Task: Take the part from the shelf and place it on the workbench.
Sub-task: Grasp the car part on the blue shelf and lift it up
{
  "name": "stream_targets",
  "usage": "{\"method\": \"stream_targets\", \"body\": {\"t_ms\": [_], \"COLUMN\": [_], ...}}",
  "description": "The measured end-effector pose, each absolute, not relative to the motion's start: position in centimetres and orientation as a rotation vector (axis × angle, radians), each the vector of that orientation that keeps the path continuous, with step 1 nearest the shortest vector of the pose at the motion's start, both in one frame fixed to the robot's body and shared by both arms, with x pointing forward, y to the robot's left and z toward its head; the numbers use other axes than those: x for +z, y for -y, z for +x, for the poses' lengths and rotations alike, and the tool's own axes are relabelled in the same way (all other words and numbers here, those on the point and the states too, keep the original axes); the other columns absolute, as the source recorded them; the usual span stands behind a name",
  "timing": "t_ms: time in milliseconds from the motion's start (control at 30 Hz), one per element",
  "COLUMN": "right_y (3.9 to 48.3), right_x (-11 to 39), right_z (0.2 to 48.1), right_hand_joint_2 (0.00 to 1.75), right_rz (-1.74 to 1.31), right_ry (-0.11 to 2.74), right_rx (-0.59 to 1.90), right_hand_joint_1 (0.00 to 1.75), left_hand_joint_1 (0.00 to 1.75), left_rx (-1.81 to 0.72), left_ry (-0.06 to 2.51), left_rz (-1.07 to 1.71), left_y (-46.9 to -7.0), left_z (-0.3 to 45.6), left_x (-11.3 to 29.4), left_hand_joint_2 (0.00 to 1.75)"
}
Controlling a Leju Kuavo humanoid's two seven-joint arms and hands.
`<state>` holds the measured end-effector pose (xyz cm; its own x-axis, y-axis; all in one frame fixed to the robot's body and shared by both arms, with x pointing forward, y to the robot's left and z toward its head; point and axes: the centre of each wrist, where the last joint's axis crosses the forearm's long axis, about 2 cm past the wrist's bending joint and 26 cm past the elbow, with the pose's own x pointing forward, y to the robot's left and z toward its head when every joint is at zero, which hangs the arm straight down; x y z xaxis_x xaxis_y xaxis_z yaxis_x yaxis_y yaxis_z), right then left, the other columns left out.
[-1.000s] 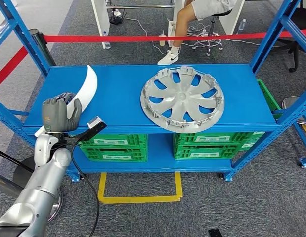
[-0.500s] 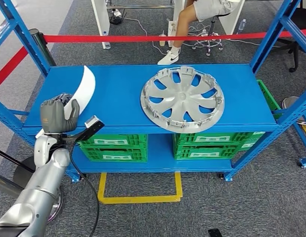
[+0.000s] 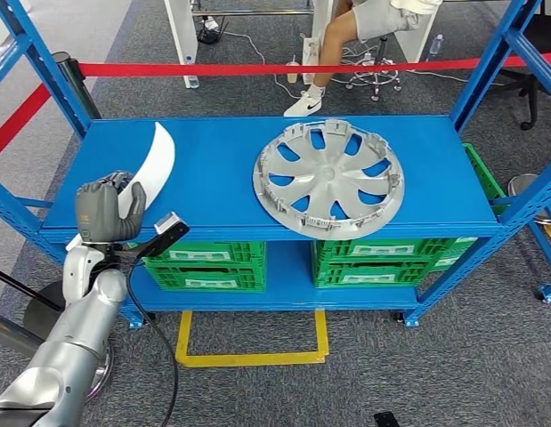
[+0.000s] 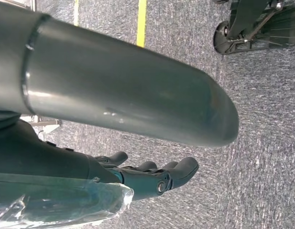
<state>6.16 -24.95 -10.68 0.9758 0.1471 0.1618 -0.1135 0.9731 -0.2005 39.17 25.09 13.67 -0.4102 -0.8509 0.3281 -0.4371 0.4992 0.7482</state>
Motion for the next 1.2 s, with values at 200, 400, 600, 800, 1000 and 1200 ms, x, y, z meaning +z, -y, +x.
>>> {"method": "stream_targets", "body": {"t_ms": [200,400,600,800,1000,1200], "right_y": [24.9,24.9,24.9,24.9,24.8,24.8], "right_x": [-10.7,-10.7,-10.7,-10.7,-10.7,-10.7], "right_z": [6.2,6.2,6.2,6.2,6.2,6.1], "right_hand_joint_2": [0.00,0.00,0.00,0.00,0.00,0.00], "right_rz": [-0.191,-0.190,-0.190,-0.188,-0.185,-0.183], "right_ry": [0.177,0.177,0.177,0.177,0.180,0.178], "right_rx": [0.133,0.133,0.134,0.135,0.137,0.131], "right_hand_joint_1": [0.00,0.00,0.00,0.00,0.00,0.00], "left_hand_joint_1": [1.68,1.68,1.68,1.68,1.68,1.68], "left_rx": [-0.706,-0.663,-0.632,-0.605,-0.571,-0.556], "left_ry": [2.034,2.026,2.014,1.998,1.981,1.951], "left_rz": [1.035,1.003,0.958,0.900,0.814,0.762], "left_y": [-25.1,-25.1,-25.1,-25.3,-25.5,-25.8], "left_z": [39.1,39.1,38.9,38.9,38.9,38.4], "left_x": [13.6,13.5,13.2,13.0,12.8,12.0], "left_hand_joint_2": [1.75,1.75,1.75,1.75,1.75,1.75]}}
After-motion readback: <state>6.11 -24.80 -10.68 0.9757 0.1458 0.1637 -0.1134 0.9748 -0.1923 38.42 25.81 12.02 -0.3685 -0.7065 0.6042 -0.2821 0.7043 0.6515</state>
